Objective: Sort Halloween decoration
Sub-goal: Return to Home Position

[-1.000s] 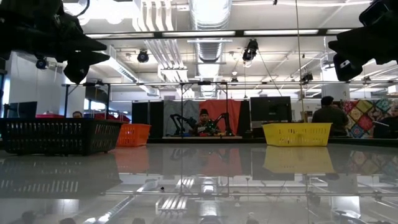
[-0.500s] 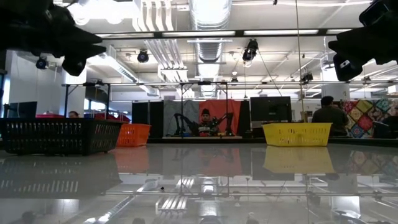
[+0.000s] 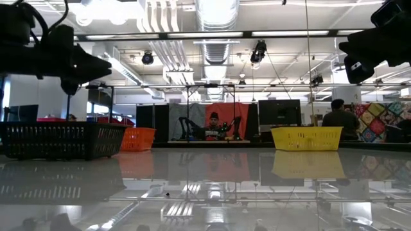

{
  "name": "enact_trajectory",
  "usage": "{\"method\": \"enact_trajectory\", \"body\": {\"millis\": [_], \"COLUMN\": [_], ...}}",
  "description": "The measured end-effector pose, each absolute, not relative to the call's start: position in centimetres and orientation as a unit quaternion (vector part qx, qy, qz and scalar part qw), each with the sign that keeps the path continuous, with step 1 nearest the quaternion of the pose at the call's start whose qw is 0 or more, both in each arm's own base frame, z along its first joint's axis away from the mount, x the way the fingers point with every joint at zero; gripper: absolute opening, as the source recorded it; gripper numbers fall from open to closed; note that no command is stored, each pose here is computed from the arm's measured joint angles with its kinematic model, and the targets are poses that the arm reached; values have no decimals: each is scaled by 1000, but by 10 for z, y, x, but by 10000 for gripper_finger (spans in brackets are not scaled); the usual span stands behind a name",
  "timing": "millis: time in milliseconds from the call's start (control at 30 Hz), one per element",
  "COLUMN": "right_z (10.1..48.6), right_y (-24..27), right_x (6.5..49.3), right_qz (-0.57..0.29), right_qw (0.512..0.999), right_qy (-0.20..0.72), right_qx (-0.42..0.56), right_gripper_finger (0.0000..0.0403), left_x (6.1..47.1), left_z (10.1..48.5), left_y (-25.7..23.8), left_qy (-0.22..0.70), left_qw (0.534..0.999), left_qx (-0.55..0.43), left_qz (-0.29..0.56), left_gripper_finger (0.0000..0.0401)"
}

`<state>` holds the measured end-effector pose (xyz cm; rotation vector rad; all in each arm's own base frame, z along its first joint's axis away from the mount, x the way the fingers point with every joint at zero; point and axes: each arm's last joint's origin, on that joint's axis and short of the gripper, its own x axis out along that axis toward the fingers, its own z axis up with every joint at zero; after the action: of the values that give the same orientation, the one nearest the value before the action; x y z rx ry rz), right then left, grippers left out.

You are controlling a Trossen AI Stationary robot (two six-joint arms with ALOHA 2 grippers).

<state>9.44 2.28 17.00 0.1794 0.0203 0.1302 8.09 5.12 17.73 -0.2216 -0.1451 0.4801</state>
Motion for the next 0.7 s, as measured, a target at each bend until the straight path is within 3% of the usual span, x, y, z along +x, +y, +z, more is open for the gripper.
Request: {"method": "enact_trajectory", "body": {"millis": [700], "right_z": [170], "right_y": [23], "right_x": [94], "right_qz": [65], "right_qw": [994], "right_qy": [11], "right_qx": [89], "right_gripper_finger": [82], "left_x": [82], "left_z": [171], "left_y": [51], "left_qy": [-48], "left_qw": [967], "left_qx": [-98], "left_qz": [230], "left_gripper_finger": [118]}}
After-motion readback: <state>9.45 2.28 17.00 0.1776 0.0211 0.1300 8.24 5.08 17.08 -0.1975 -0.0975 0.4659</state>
